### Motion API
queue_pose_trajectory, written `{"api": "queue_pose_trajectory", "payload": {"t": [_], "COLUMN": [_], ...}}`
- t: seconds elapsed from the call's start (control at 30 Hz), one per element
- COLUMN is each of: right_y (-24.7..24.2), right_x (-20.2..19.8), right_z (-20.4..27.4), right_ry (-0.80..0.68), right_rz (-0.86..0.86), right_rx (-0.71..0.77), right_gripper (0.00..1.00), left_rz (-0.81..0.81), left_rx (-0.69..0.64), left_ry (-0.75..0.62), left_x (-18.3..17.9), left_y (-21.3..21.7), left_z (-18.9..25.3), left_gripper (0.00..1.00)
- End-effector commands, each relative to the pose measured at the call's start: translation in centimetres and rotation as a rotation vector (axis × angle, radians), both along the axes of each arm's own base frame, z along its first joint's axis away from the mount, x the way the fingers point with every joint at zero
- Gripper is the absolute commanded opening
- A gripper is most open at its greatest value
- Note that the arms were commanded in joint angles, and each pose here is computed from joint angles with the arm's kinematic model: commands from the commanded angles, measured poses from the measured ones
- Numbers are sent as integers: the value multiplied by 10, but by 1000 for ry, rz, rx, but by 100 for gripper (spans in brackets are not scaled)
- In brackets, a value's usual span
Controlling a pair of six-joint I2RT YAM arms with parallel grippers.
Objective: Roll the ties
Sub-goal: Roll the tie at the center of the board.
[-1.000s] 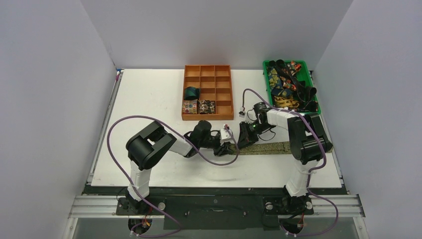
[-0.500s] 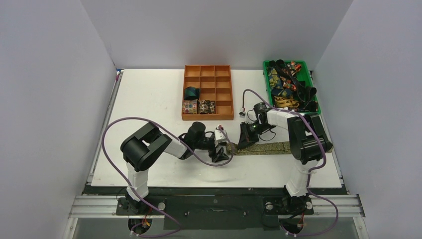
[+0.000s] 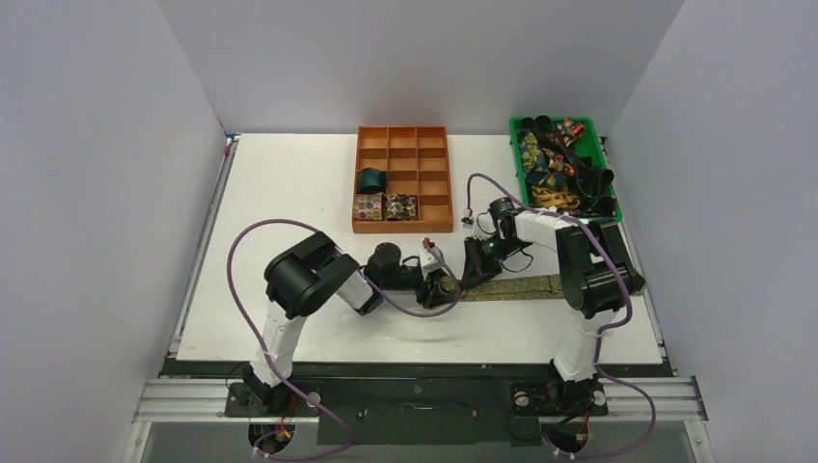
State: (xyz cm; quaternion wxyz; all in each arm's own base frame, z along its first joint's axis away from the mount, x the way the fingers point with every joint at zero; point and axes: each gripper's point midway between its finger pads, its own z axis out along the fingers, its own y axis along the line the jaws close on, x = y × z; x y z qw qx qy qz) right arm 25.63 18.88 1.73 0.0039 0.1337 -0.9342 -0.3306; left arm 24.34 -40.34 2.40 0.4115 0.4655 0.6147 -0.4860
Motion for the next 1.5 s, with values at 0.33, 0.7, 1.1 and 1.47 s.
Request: {"api": "queue_pose_trajectory", "payload": {"t": [0.33,0.7,1.1,1.47], "right_y": [-20,-36,3,-25], "right_x": [-7,12,0,-9], "right_z": [-29,33,50,14], "right_ry": [-77,-122,-38,13], "right_rz": [80,7,-61,-78], "right_rx": [-157,-4,210,67], "right_gripper": [0,37,47,0], "left_rz": [49,-98,-137,-111], "left_rx": [95,701,793,738], "left_ry": [-60,-47,-23,-4], "left_x": [-5,-19,-25,-24], "left_y": [-7,59,64,52], "left_z": [-17,-69,-77,-70], "left_gripper": [15,10,12,39]}}
